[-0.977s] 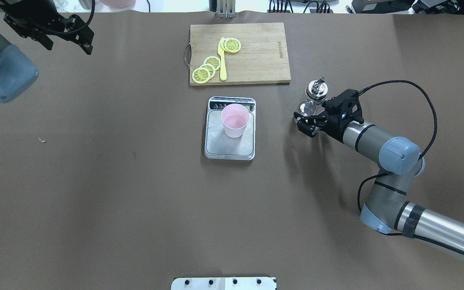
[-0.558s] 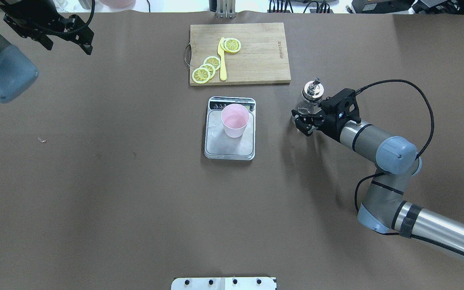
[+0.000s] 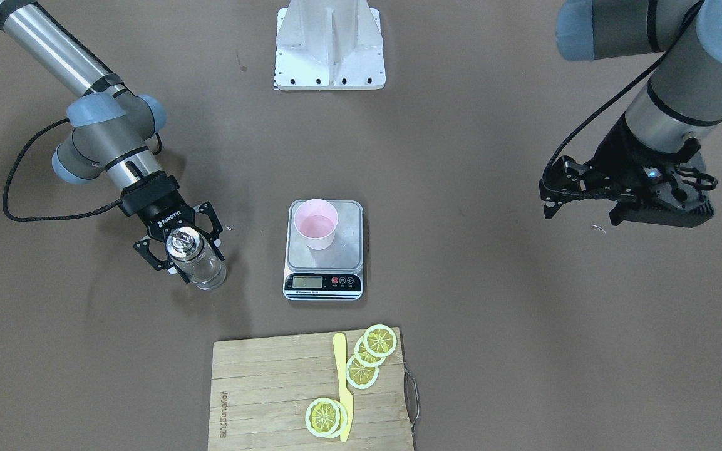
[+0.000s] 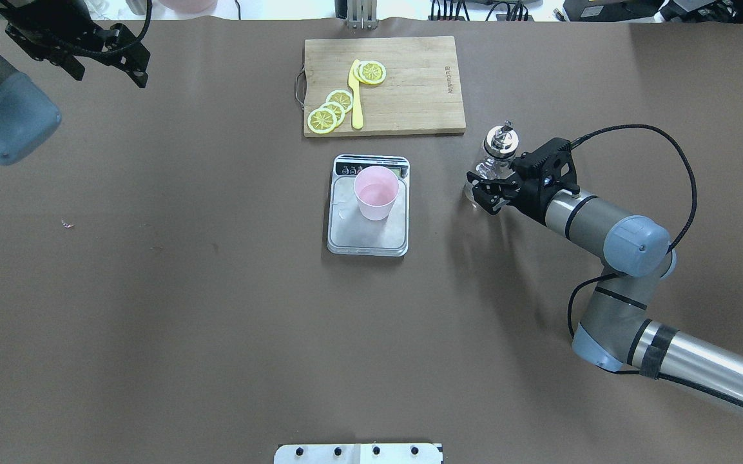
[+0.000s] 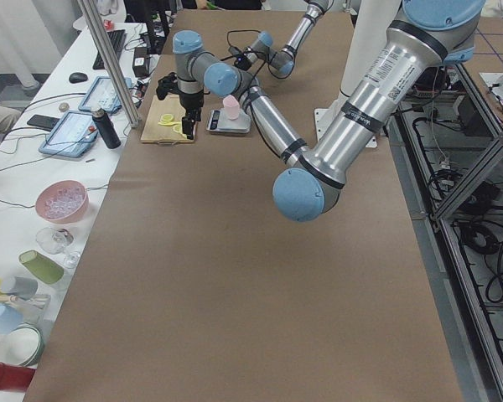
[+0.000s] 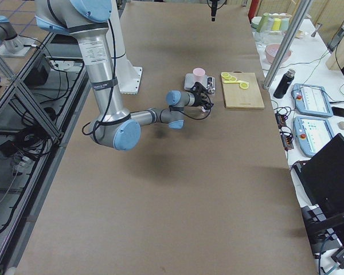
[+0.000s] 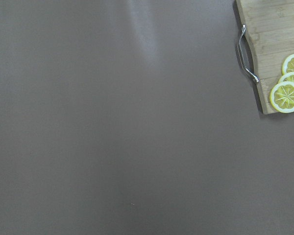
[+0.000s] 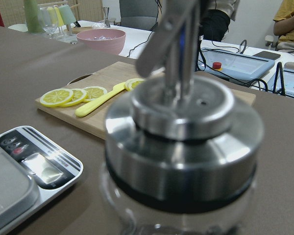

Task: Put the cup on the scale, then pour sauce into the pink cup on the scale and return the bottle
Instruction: 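Lift the bottle with the right gripper and carry it over the pink cup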

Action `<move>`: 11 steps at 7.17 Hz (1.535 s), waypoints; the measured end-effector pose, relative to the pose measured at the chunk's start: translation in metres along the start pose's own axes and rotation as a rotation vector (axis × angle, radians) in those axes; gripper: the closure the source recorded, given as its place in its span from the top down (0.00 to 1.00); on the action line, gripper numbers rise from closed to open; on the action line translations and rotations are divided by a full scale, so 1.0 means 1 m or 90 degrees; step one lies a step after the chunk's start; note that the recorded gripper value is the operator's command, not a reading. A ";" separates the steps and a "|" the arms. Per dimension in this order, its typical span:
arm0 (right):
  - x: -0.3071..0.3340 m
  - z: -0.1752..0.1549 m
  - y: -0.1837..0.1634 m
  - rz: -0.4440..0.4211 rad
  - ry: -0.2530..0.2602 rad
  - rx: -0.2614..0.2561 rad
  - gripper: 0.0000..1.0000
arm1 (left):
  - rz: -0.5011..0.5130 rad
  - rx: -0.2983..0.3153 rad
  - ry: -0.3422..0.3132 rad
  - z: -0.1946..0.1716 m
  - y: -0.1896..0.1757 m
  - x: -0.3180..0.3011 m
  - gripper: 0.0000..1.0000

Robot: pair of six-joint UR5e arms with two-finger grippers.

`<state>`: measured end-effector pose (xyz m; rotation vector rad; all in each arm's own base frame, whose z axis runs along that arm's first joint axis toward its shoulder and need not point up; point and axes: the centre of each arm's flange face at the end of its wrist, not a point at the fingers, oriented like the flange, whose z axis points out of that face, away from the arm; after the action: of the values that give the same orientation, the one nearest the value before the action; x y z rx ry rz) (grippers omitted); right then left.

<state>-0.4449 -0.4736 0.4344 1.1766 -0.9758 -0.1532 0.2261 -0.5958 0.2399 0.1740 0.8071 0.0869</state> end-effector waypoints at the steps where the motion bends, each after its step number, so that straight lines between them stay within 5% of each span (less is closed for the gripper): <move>1: -0.002 -0.004 -0.010 0.002 -0.005 0.007 0.18 | 0.000 0.000 0.000 0.000 0.000 0.000 0.98; 4: -0.007 -0.033 -0.053 -0.012 0.009 -0.025 0.17 | -0.002 0.001 -0.001 -0.001 0.000 -0.002 0.98; 8: -0.031 -0.066 -0.111 -0.132 0.097 -0.173 0.17 | 0.036 -0.002 -0.005 -0.007 0.002 -0.053 0.98; 11: -0.044 -0.067 -0.110 -0.247 0.156 -0.247 0.17 | 0.094 -0.029 -0.006 0.000 0.019 -0.134 0.98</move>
<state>-0.3831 -0.4478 0.3152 0.9839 -0.4665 -0.4757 0.1340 -0.5961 0.3388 0.1901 0.7814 0.2437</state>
